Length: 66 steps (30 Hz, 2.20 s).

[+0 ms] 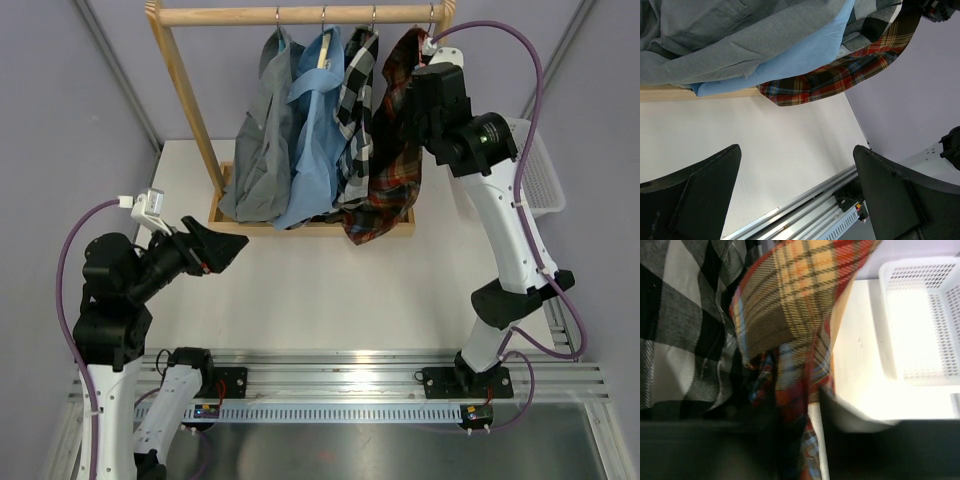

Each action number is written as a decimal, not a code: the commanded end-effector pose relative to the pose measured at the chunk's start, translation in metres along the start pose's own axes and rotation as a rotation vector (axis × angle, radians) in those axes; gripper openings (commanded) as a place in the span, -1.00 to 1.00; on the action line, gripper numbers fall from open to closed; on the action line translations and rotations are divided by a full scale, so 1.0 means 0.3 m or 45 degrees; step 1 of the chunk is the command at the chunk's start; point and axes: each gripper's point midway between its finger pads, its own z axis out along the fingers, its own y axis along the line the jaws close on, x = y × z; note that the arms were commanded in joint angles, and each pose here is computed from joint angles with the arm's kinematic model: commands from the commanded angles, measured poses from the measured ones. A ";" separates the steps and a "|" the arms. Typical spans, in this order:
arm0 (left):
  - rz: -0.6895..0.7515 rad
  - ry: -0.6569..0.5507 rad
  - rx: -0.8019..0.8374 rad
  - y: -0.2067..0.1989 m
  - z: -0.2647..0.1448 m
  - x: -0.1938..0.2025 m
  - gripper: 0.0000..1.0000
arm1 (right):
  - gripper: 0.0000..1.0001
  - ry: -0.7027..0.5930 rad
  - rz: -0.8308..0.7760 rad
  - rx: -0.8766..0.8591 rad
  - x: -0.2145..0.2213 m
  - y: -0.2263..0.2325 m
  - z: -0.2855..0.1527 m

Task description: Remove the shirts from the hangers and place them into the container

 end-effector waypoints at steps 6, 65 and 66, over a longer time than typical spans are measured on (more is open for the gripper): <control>0.029 -0.026 0.031 -0.019 -0.007 -0.012 0.98 | -1.00 -0.102 0.039 0.066 -0.067 -0.038 -0.030; 0.047 -0.059 0.134 -0.100 0.000 -0.087 0.98 | -1.00 -0.122 0.177 -0.111 0.143 -0.453 -0.823; 0.047 -0.056 0.141 -0.104 0.003 -0.091 0.97 | -1.00 -0.102 0.188 -0.109 0.169 -0.467 -0.841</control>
